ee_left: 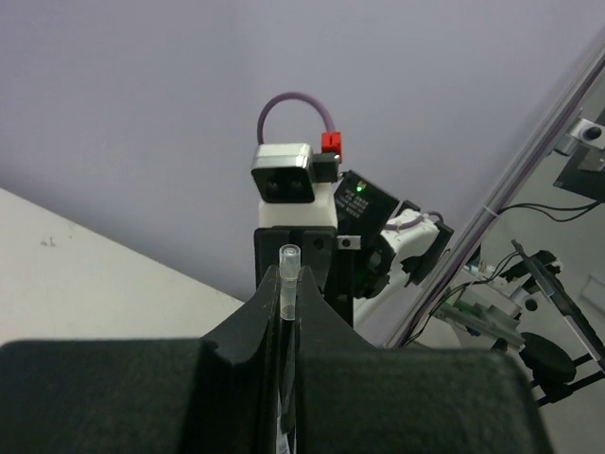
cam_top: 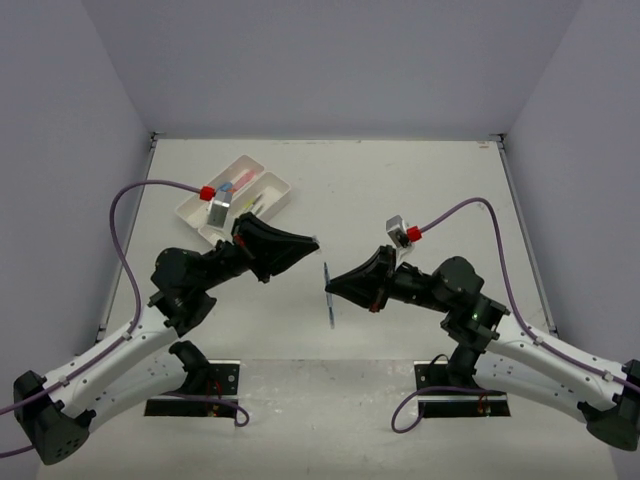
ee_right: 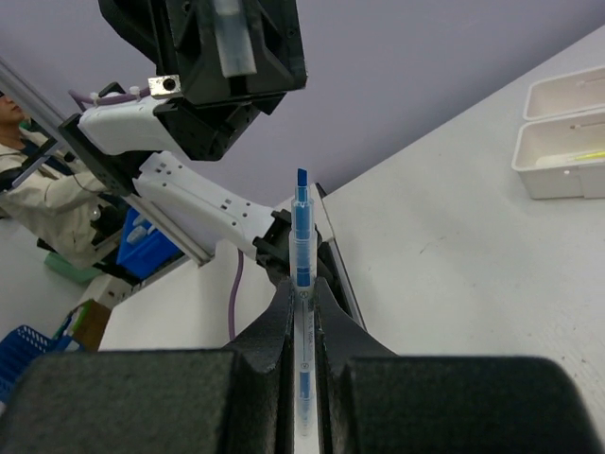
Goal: Sort the stationery into containers
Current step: Close the pen cap on the pen.
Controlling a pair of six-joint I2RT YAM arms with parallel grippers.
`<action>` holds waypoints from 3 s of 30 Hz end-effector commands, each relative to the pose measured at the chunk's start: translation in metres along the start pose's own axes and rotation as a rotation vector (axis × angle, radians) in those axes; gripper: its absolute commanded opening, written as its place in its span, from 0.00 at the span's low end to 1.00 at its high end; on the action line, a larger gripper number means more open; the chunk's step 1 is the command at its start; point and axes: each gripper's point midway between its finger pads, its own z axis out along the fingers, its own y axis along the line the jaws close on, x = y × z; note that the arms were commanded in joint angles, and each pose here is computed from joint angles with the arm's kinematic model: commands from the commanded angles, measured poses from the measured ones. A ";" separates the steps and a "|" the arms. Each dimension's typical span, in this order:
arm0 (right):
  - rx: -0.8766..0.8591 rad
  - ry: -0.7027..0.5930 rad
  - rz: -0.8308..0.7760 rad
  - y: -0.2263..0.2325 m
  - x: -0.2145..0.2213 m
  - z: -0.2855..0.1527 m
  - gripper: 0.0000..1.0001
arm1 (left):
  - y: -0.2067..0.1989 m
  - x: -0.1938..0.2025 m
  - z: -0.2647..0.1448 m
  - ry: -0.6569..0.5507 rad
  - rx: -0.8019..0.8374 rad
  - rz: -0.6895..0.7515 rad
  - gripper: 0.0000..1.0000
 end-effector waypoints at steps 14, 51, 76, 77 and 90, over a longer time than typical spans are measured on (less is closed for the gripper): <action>0.055 -0.008 -0.055 0.002 -0.020 0.004 0.00 | 0.009 0.014 0.002 0.083 -0.039 -0.005 0.00; 0.071 -0.067 -0.073 0.012 -0.048 0.003 0.00 | 0.021 0.041 -0.001 0.147 -0.034 -0.038 0.00; -0.046 0.078 -0.193 0.030 -0.050 0.032 0.00 | 0.026 0.009 -0.002 0.091 -0.175 0.048 0.10; -0.048 0.080 -0.192 0.030 -0.049 0.032 0.00 | 0.025 0.007 -0.001 0.086 -0.173 0.049 0.05; -0.037 0.009 -0.172 0.028 -0.054 0.028 0.00 | 0.004 0.007 0.002 0.091 -0.066 0.033 0.00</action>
